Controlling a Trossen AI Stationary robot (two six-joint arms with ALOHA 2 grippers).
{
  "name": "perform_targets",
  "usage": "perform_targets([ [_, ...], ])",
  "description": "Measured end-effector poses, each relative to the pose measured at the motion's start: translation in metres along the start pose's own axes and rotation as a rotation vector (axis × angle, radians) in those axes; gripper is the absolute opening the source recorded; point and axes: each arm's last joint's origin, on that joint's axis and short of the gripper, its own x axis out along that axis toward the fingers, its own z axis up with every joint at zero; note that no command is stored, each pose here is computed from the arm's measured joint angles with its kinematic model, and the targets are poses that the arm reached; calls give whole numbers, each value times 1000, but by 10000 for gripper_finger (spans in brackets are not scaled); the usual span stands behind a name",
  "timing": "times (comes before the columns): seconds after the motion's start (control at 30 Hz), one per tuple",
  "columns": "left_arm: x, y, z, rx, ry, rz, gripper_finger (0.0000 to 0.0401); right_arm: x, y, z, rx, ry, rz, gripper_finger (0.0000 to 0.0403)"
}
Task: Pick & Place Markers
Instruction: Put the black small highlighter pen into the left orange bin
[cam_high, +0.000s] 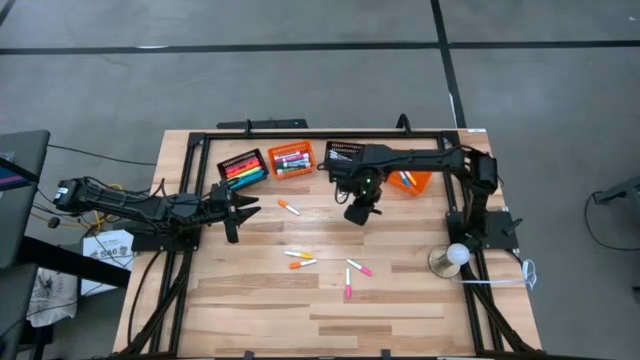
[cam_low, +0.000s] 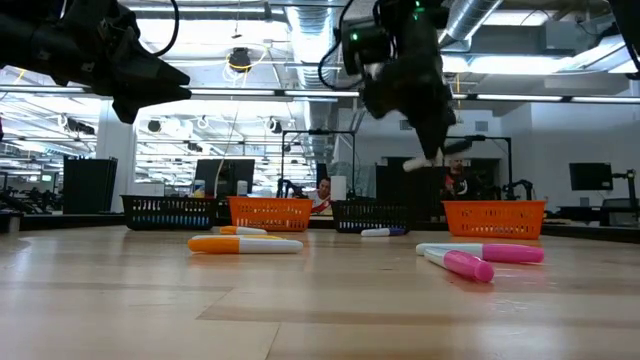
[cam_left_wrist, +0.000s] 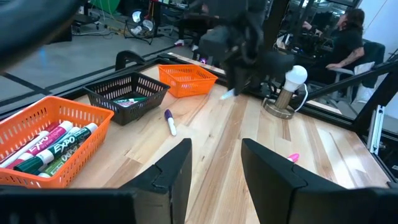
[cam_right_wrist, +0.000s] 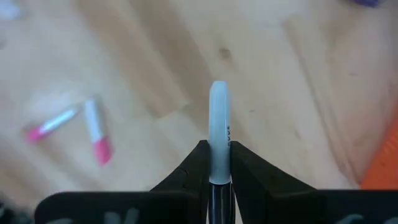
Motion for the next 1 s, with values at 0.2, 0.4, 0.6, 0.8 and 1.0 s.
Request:
perform_targets([
  [0.2,0,0,0,0,0,0,138,-26,9,1,-174,-11,161,47],
  [0.4,0,0,0,0,0,0,138,-40,6,1,-210,-23,178,47],
  [0.6,0,0,0,-1,0,-1,138,-44,-21,-5,-157,-9,49,47],
  [0.8,0,0,0,-9,0,-1,138,-52,-56,-16,-89,-40,13,47],
  [1.0,0,0,0,-9,-1,-1,138,-69,-88,-36,-3,-105,-39,47],
])
